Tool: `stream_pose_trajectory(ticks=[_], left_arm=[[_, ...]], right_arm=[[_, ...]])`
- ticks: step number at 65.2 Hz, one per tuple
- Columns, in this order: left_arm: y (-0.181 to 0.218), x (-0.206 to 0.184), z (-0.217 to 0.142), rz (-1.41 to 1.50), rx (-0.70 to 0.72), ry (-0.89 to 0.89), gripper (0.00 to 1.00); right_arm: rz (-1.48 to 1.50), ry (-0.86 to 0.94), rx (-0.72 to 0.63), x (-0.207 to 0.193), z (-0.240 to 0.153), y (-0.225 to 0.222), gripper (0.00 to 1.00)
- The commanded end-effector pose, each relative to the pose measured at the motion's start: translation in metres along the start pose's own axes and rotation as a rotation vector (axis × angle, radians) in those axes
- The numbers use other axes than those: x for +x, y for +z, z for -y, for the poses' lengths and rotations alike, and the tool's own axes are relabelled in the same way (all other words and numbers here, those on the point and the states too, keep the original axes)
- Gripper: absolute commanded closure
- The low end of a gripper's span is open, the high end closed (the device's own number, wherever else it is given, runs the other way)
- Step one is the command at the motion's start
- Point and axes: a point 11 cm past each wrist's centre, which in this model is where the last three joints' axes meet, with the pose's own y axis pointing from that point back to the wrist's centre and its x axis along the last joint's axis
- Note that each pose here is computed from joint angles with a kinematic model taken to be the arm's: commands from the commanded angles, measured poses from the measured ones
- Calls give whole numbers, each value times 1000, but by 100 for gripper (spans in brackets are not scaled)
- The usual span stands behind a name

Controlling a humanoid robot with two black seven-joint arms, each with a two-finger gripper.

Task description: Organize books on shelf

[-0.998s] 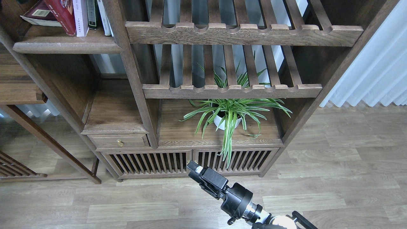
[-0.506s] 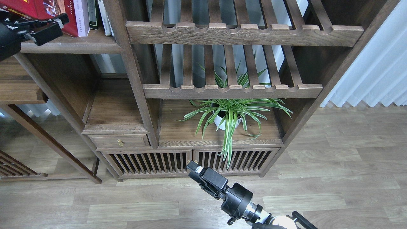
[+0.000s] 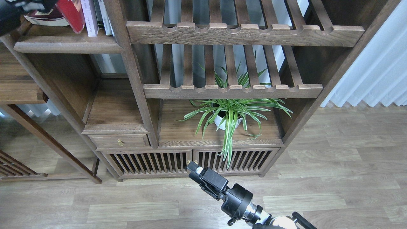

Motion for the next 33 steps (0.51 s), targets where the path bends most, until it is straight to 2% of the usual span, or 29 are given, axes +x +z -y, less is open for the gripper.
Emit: stream_pose_trajectory(ticks=[1, 17, 33], left_arm=[[24, 5, -5, 39, -33, 18, 93], [52, 31, -30, 97, -51, 96, 93], [27, 50, -25, 36, 7, 146, 94]], right_arm=[[2, 1, 1, 0, -1, 1, 15], [3, 0, -1, 0, 0, 1, 14], [4, 0, -5, 0, 0, 3, 14]])
